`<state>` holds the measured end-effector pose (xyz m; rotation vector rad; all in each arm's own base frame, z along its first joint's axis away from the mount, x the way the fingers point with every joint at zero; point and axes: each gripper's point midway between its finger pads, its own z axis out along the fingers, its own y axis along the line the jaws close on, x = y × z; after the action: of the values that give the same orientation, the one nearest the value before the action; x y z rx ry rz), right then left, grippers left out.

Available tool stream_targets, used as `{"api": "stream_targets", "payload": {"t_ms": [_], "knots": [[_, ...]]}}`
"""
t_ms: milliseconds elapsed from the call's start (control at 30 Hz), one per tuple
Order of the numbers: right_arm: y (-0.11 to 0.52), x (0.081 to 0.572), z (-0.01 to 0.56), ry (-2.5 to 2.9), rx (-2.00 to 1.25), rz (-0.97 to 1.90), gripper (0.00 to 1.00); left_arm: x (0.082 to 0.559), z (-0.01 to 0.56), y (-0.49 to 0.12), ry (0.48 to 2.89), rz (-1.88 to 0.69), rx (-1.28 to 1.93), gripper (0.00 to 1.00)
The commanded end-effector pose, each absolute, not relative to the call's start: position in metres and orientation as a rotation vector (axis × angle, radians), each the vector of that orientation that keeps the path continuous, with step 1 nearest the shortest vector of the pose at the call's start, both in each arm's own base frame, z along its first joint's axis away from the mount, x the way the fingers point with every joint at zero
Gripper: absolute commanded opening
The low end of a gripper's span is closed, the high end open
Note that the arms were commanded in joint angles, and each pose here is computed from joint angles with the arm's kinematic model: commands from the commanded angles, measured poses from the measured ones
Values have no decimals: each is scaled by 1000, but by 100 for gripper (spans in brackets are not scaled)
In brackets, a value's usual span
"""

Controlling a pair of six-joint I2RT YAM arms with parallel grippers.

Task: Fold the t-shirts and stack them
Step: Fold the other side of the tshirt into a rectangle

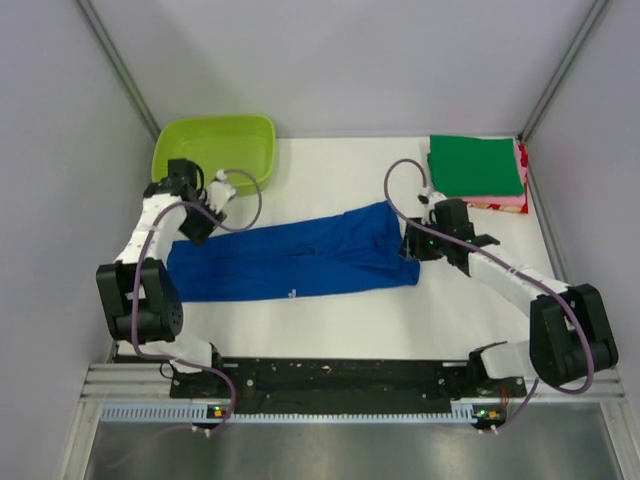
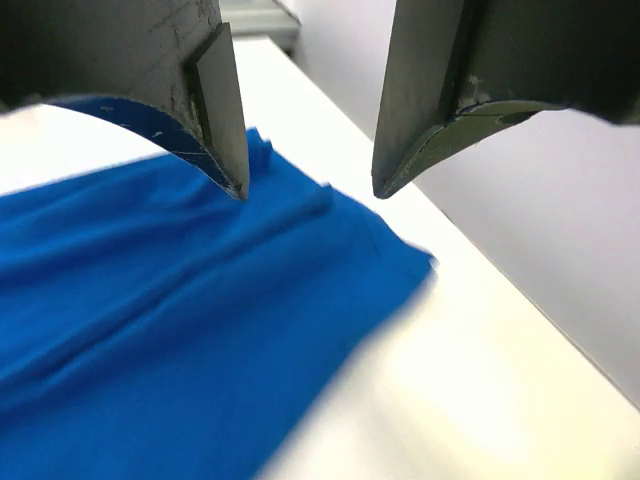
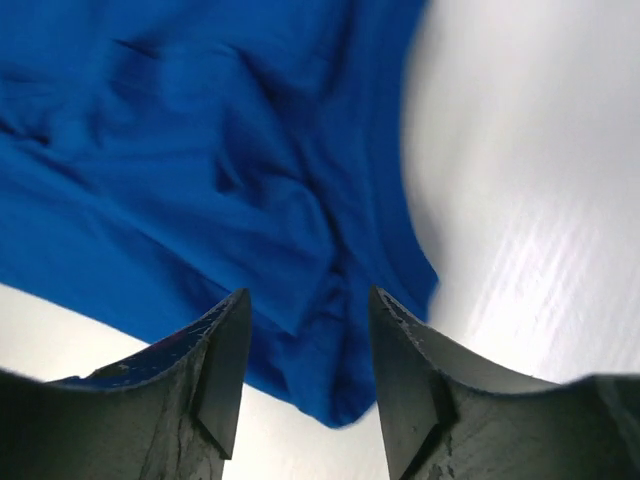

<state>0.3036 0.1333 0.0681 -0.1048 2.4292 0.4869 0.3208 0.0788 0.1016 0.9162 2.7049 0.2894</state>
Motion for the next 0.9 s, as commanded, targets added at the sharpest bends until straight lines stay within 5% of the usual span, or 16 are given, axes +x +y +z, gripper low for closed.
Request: {"api": "stream_targets", "payload": {"t_ms": [0,167,333,433,700,867], "knots": [[175,335,112,2233,-354,519,52,353,160,-43,2408,-53,1078,57],[207,355,109,2213,-420,627,53,368,170,-197,2160,-406,1295,57],[224,364,96,2211,-451,711,52,381,158,-286,2150,-726,1251,53],[222,366,84,2259,-390,737,45,395,136,-309,2198,-814,1158,51],[216,365,67,2312,-290,798,6,393,100,-344,2239,-938,1135,52],[213,364,68,2309,-273,810,0,396,74,-343,2299,-868,1135,48]]}}
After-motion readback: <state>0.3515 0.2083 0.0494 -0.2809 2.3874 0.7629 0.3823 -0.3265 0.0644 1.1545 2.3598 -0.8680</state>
